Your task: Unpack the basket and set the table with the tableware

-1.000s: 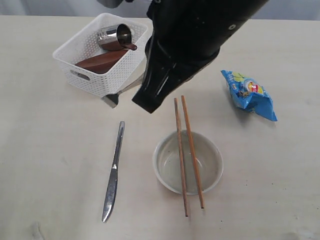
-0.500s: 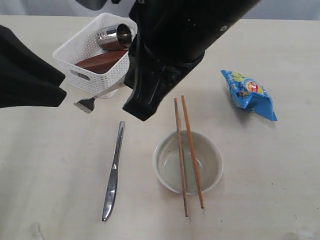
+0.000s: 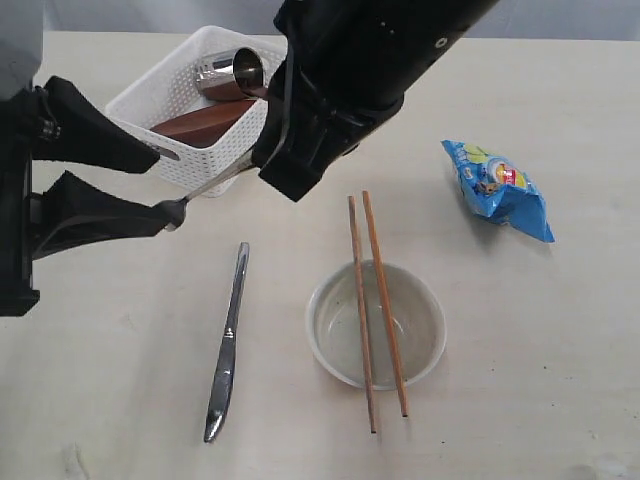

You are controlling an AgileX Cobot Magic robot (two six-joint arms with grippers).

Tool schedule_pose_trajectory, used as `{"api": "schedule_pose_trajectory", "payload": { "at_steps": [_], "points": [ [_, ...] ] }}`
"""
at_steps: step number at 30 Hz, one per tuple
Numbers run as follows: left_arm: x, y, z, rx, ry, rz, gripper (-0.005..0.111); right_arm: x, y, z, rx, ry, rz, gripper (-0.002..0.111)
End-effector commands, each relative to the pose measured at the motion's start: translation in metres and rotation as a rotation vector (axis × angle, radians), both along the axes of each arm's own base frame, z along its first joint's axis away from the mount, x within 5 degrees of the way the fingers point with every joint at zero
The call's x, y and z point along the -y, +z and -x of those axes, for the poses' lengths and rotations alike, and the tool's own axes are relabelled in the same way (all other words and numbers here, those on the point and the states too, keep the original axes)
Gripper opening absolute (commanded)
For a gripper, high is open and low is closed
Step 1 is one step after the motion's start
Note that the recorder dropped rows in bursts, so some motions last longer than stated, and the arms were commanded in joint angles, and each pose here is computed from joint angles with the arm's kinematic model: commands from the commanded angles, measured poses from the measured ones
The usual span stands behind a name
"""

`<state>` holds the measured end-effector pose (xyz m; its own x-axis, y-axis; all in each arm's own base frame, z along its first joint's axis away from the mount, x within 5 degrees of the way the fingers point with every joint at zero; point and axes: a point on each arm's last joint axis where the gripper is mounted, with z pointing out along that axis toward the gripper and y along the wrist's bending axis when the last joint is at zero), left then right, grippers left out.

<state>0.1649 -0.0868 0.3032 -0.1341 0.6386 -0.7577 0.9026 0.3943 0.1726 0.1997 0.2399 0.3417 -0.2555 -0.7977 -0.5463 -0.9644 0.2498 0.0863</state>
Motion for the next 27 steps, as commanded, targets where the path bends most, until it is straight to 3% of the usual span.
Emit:
{"api": "schedule_pose_trajectory", "payload": {
  "at_steps": [1, 4, 15, 27],
  "points": [
    [0.001, 0.002, -0.005, 0.073, 0.017, 0.014, 0.049, -0.001, 0.003, 0.002, -0.019, 0.028, -0.034, -0.001],
    [0.005, 0.004, -0.005, 0.104, -0.023, 0.042, 0.049, -0.002, 0.004, 0.003, -0.031, 0.029, -0.056, -0.001],
    [0.024, -0.017, -0.012, -0.028, -0.099, 0.049, 0.049, -0.002, 0.004, 0.003, -0.03, 0.03, -0.056, -0.001],
    [0.03, -0.029, -0.024, -0.056, -0.075, 0.033, 0.048, -0.002, 0.004, 0.004, -0.033, 0.032, -0.054, -0.001]
  ]
}}
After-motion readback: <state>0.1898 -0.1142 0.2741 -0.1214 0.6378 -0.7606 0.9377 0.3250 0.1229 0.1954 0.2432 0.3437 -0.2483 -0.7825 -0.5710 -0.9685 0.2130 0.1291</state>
